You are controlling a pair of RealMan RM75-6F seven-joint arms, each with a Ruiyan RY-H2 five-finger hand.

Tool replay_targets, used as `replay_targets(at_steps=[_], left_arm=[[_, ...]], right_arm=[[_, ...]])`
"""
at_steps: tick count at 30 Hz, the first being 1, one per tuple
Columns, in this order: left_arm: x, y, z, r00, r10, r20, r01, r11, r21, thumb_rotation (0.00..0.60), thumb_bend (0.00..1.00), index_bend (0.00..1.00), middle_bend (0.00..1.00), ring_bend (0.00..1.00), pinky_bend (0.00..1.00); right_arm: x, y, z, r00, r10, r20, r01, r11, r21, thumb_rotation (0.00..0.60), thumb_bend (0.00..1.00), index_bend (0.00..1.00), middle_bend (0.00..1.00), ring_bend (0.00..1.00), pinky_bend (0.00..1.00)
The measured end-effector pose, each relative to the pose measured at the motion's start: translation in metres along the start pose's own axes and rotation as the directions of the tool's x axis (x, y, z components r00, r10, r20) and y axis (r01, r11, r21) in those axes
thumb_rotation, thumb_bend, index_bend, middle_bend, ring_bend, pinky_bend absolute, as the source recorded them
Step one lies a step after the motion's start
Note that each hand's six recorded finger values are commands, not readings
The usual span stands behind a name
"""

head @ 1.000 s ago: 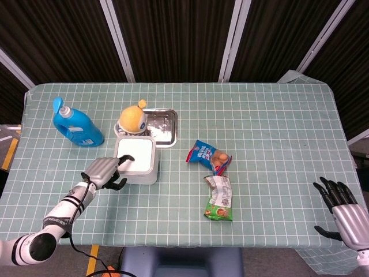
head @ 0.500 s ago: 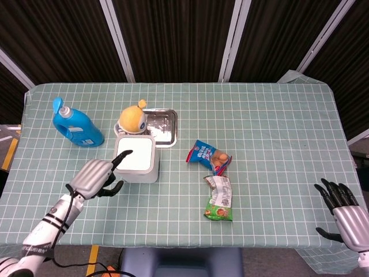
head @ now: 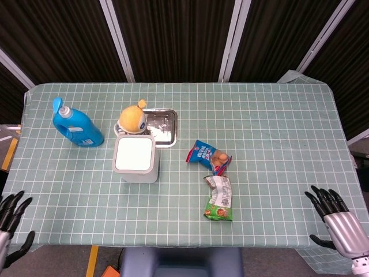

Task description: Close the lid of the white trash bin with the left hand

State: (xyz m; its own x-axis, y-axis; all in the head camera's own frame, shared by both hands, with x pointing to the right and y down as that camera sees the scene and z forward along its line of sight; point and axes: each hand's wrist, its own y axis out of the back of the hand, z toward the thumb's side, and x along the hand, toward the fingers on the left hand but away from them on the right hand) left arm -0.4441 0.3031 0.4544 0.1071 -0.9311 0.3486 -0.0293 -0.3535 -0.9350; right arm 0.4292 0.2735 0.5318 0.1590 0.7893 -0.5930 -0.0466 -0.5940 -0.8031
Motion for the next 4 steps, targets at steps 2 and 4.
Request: replay_targets(at_steps=[2,4], left_arm=[[-0.010,0.001,-0.012,0.999,0.003,-0.042,-0.003,1.000,0.005,0.600,0.42,0.07,0.00,0.00,0.00],[-0.013,-0.003,-0.018,0.998,-0.018,-0.065,0.017,1.000,-0.014,0.600,0.42,0.07,0.00,0.00,0.00]], right_arm=[[0.001,-0.002,0.002,1.000,0.002,-0.007,-0.002,1.000,0.009,0.600,0.11,0.00,0.00,0.00,0.00],[0.002,-0.003,0.005,1.000,-0.002,-0.010,0.003,1.000,0.026,0.600,0.11,0.00,0.00,0.00,0.00]])
